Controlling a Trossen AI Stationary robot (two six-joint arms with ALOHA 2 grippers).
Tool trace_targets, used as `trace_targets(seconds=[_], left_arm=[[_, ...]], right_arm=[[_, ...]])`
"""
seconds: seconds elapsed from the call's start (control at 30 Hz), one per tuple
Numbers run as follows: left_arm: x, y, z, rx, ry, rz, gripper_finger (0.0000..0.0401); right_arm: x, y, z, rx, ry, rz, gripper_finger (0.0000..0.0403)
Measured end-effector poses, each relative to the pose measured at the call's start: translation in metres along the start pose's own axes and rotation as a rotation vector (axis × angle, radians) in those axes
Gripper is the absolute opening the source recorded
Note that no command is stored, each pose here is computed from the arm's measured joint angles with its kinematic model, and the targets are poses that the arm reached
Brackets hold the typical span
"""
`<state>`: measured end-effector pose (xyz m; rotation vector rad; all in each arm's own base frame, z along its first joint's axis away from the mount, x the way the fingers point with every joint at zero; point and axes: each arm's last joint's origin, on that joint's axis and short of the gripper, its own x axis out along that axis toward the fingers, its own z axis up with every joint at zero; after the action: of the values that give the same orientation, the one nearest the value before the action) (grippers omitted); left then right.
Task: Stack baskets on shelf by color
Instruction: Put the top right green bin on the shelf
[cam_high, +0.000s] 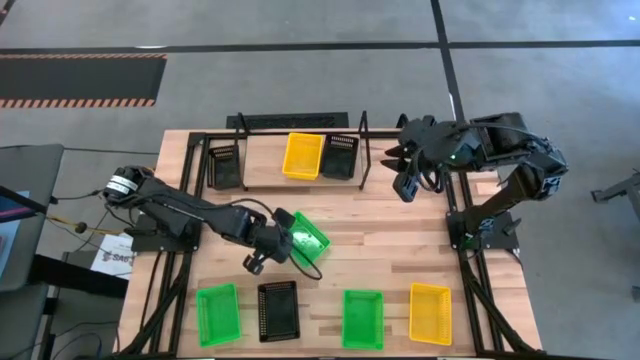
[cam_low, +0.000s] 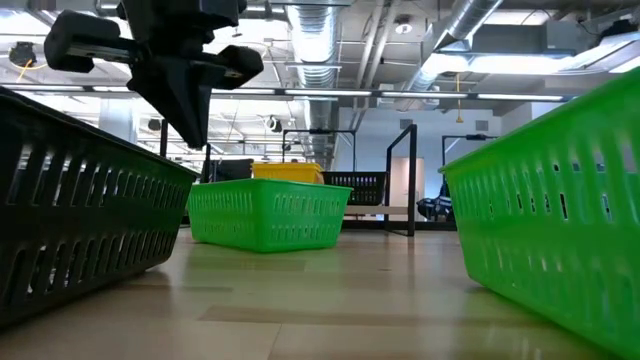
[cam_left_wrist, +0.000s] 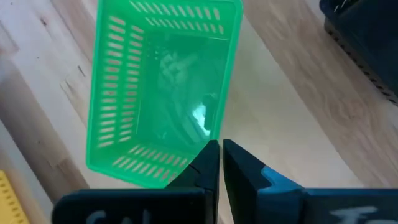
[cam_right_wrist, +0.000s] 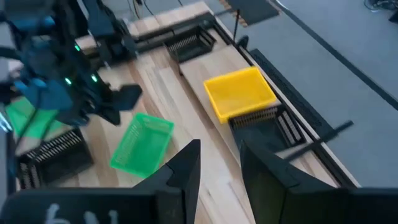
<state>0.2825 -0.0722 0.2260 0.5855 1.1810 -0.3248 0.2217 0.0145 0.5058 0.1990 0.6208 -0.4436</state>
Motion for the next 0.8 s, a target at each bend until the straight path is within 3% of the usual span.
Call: trace_targets(seconds=[0.13,0.33,0.57,0.8], left_arm=[[0.000,0.001,-0.002,0.081,0.008,-0.011,0.0021],[0.002,0.000,-0.002,0.184,0.007,-0.018,0.0073],[0.024,-0.002,0.000,0.283,0.074,-0.055,0.0118],[0.049,0.000,0.004,0.271,0.159,0.048,0.0121]], right_arm=[[0.000,0.002,0.003,0.019,-0.030,0.025,0.0129],[0.000,0.002,0.004,0.085,-0.032,0.037,0.0123],[0.000,0.003,0.004,0.108,-0.033,0.038,0.0118],[0.000,0.003,0.005,0.110,-0.037,0.041,0.0118]])
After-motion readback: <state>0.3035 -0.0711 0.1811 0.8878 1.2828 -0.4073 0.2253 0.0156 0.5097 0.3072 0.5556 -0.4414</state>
